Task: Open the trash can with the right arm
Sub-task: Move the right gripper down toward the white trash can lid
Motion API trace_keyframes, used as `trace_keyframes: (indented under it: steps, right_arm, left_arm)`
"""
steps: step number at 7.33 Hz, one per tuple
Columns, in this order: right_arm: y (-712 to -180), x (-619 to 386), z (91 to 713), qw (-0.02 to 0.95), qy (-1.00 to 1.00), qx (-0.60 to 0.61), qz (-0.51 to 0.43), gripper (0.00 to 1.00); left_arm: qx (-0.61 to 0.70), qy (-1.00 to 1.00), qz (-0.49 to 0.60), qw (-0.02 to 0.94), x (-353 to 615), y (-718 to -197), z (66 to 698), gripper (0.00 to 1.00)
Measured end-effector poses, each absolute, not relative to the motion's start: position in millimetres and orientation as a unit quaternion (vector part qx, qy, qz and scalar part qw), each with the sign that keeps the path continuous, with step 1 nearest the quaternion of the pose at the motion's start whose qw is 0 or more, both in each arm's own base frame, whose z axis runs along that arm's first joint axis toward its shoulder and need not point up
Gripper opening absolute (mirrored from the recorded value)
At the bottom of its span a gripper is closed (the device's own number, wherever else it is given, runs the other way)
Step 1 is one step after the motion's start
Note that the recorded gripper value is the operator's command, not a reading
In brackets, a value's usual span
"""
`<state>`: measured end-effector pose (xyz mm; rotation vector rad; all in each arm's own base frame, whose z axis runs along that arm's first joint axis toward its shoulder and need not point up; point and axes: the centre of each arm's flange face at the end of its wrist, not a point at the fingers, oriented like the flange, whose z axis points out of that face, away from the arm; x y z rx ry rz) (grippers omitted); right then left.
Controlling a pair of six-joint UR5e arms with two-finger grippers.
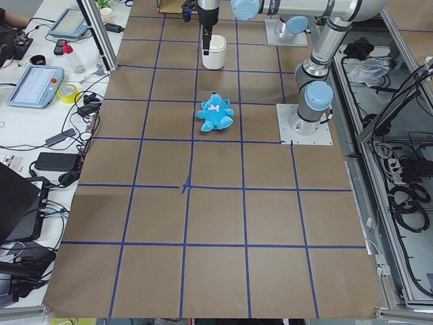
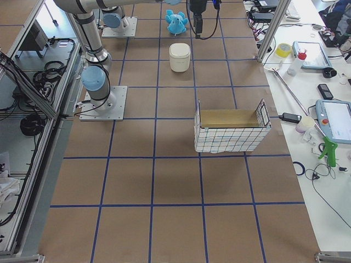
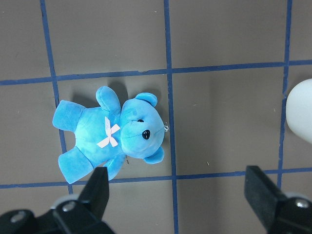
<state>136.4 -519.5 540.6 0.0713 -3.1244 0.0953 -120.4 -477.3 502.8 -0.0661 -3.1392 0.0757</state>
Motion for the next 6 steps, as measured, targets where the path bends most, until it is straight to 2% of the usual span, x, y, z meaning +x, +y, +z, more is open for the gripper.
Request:
trace_keyframes:
  steps: [2,3,4,5,6]
  right_arm:
    - [-518.5,136.3,539.9,0.01,-0.999,0.022,0.028,1.0]
    - [-518.0,137.4,539.4,0.008,-1.0,0.012,0.028,0.88]
    - [-517.4,140.8,538.5,0.005,-1.0,-0.01,0.027,0.39]
    - [-515.8,150.9,533.9,0.002,-0.999,-0.024,0.021,0.0]
    - [-513.4,169.1,521.6,0.0,-1.0,-0.031,0.005,0.0]
  left_arm:
    - [-0.021,-0.999,0.024,0.001,-120.5,-477.3,502.8,1.0]
    - [-0.021,-0.999,0.024,0.001,-120.5,-477.3,502.8,1.0]
    - [-0.021,-0.999,0.024,0.001,-120.5,-477.3,502.8,1.0]
    - [-0.021,-0.999,0.024,0.001,-120.5,-477.3,502.8,1.0]
    - [-0.021,-0.999,0.024,0.001,-120.5,-477.3,502.8,1.0]
